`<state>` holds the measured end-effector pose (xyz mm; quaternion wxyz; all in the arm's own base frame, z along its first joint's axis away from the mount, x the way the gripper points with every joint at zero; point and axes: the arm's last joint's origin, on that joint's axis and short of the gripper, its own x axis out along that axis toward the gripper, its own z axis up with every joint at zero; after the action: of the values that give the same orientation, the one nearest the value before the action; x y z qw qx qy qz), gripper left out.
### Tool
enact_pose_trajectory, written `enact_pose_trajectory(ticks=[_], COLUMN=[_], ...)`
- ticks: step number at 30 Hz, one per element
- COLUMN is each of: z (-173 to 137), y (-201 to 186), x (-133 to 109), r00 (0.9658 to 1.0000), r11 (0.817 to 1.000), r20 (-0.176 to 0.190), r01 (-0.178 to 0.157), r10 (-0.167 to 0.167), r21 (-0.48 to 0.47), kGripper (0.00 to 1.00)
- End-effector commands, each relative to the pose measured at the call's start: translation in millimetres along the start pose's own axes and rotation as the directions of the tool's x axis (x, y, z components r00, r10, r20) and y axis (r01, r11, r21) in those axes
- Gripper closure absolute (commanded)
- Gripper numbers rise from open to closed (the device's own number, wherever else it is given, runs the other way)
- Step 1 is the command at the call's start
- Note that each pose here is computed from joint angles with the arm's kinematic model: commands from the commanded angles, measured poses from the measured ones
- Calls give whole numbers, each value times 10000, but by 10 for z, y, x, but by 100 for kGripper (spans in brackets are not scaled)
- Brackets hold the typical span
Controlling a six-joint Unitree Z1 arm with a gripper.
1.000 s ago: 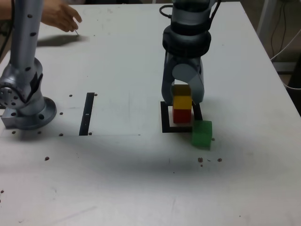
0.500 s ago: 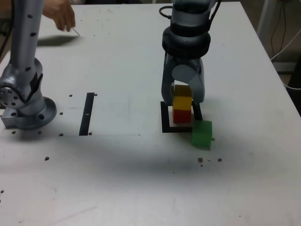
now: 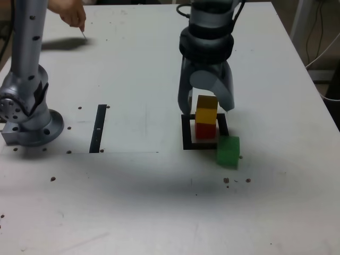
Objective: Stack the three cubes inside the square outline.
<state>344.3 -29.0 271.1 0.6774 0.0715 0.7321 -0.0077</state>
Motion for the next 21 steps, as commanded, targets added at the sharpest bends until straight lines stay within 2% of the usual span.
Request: enact_pose_trajectory(ticks=[1,6,12,16,21], z=[-69,-141,-156,-128,-25], y=[6,-56,-271,-465,-657], x=[-83,-198,-328,-405,-393], r00=[10000,9999,9990,9980,9987], r11=[10000,9999,9999,9996,9997], r20=[41,118,433,576,448], r01=[-41,-84,-115,-257,-228], r10=[41,85,112,252,224], r21=[-76,-70,70,78,67], kGripper=[1,1,0,0,1])
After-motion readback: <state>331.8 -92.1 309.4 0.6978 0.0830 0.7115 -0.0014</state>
